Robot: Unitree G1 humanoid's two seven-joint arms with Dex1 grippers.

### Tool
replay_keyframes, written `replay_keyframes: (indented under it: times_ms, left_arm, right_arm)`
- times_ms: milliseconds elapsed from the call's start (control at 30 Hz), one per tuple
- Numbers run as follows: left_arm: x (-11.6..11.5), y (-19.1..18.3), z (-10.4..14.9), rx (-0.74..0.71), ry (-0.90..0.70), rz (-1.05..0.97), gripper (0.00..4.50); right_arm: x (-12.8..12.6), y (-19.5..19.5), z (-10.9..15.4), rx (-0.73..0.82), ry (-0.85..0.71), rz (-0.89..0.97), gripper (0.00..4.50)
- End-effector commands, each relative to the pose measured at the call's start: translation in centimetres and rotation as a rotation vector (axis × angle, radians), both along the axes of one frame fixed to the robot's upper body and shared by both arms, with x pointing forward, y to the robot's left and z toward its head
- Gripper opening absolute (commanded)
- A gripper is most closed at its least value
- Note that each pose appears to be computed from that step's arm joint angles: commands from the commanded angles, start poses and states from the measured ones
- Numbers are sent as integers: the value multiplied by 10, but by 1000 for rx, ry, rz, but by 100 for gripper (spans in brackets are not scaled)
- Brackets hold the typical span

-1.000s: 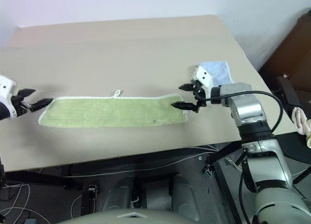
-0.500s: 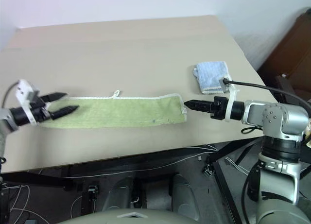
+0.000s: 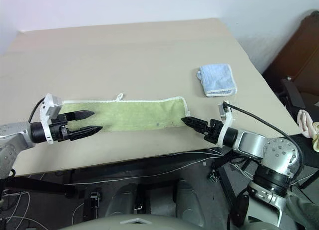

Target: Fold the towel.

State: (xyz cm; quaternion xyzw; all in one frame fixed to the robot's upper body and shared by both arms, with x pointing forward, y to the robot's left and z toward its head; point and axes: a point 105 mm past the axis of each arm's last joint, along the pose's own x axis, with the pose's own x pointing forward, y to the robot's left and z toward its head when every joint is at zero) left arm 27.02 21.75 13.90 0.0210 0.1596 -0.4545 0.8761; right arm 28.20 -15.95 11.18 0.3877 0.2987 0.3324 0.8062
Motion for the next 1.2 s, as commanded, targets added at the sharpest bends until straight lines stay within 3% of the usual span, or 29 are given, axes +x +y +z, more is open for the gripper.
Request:
replay_keyframes:
  times_ms: [33, 533, 967, 1200]
  left_arm:
    - [-5, -13, 5, 11, -19, -54, 450]
    - [-10, -13, -12, 71, -10, -61, 450]
    - [-6, -19, -15, 98, -25, -81, 450]
    - [-6, -17, -17, 110, -23, -80, 450]
  right_arm:
    - [2, 6, 7, 32, -18, -21, 449]
    - [-9, -11, -5, 15, 82, -99, 449]
    - [9, 9, -25, 121, 283, -241, 449]
    - [9, 21, -18, 135, 305, -183, 449]
